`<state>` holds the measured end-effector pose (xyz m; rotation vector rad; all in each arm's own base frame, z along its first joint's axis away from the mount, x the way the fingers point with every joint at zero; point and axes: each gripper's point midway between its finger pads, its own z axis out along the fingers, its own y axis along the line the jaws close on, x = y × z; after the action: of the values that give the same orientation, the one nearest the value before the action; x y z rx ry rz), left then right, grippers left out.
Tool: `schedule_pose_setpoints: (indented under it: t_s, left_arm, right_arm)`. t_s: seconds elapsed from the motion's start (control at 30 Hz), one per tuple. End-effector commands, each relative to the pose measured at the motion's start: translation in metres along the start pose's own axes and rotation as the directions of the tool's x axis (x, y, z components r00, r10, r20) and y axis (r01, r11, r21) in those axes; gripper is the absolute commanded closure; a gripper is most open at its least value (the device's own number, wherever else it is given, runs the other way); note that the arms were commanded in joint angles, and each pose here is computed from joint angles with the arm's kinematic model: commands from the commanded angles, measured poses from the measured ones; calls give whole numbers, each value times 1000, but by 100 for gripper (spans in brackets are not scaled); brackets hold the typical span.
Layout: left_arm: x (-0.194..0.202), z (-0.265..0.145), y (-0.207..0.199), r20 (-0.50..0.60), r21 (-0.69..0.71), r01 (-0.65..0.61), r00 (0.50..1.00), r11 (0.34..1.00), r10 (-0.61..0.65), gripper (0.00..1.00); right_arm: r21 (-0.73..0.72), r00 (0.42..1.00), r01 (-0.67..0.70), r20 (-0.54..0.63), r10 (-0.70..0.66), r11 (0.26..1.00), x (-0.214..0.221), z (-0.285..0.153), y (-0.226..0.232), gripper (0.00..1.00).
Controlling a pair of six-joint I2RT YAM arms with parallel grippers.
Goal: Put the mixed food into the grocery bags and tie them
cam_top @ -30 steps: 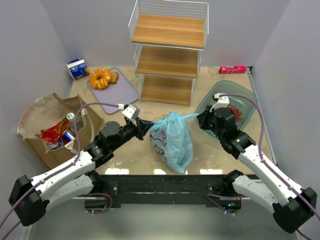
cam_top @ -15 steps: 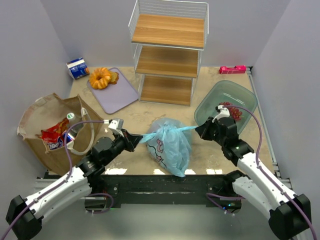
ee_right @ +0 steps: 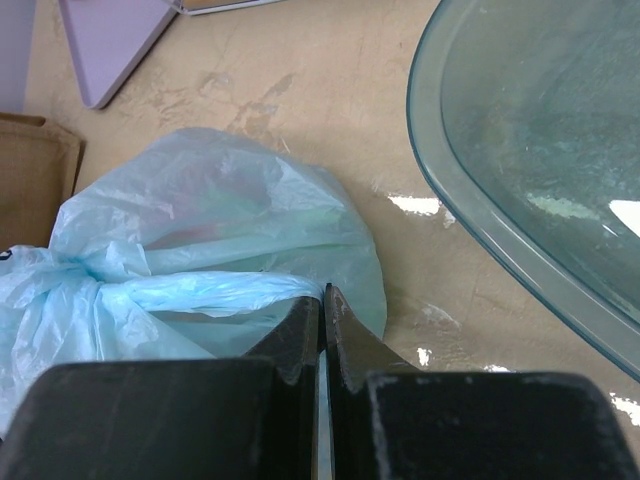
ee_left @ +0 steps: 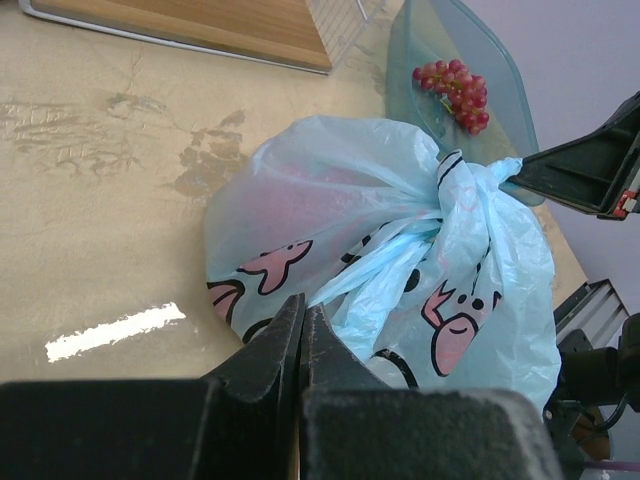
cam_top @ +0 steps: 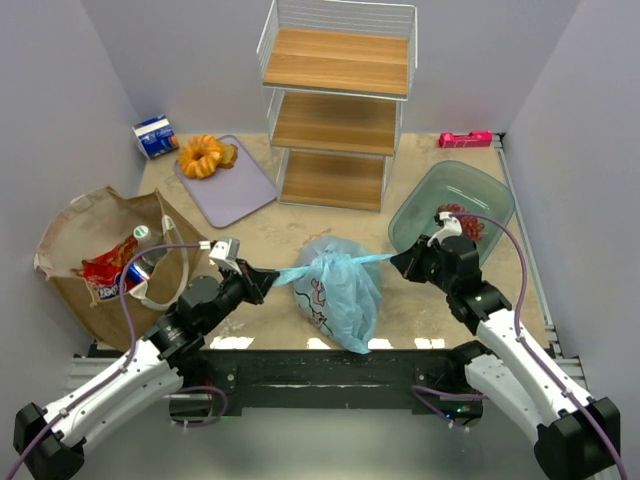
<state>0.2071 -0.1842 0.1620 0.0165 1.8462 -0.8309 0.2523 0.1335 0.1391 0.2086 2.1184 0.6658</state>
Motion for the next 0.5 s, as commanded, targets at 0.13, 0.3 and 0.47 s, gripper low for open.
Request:
schedule_pose_setpoints:
  t_s: [0.13, 0.3, 0.47]
  left_arm:
    - [-32, -7, 49, 105, -250, -87, 988, 964, 116, 100]
    - [-49, 15, -3, 60, -41, -253, 965, 967, 255, 66]
    - [-74, 32, -54, 65, 78, -369, 929, 926, 364, 38]
  right_arm:
    - [328, 984, 1, 170, -60, 945, -39, -13, -73, 100]
    - [77, 959, 219, 165, -229, 973, -61, -23, -13, 91]
    - [-133, 938, 330, 158, -309, 935, -63, -40, 33, 36]
